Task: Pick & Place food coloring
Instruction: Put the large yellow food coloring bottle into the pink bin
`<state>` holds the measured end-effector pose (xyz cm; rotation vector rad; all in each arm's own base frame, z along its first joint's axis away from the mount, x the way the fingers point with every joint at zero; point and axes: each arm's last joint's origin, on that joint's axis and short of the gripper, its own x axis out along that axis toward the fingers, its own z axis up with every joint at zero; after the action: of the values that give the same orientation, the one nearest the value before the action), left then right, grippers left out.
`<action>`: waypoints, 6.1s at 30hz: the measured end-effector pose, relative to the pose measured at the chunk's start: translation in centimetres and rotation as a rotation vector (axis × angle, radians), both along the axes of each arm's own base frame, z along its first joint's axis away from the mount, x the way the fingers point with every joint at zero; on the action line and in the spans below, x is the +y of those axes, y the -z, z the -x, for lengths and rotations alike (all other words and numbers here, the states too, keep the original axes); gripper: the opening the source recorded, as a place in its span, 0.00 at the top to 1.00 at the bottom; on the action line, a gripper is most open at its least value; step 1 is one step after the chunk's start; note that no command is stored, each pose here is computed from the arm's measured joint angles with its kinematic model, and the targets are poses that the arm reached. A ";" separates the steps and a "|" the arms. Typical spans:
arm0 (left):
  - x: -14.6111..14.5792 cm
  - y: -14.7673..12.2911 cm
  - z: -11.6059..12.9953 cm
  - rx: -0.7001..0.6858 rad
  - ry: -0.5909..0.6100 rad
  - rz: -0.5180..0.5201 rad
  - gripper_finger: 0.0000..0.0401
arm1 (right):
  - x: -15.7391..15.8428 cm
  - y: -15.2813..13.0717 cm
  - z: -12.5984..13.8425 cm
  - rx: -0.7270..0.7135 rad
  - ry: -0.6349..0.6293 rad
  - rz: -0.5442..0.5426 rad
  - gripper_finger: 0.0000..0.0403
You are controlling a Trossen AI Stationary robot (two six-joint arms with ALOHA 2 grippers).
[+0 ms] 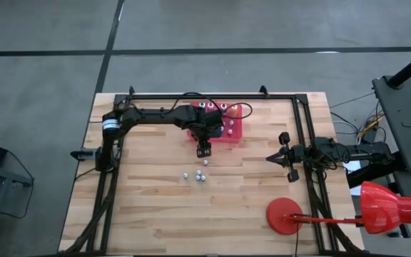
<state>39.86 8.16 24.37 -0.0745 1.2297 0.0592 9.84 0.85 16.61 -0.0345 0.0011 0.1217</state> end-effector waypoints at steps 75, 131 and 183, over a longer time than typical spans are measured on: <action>10.5 -8.0 4.2 0.034 -0.198 -0.113 0.76 | 0.0 0.0 0.0 0.001 0.000 0.000 0.98; 14.7 -1.9 4.4 0.030 -0.230 -0.173 0.76 | 0.0 0.0 0.0 0.002 0.000 0.000 0.98; 15.6 -0.2 4.6 0.026 -0.234 -0.213 0.69 | 0.0 0.0 0.0 0.001 -0.001 0.000 0.98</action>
<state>35.25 23.73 24.52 -0.0318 1.2294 0.3948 9.85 0.86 16.61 -0.0345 0.0023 0.1224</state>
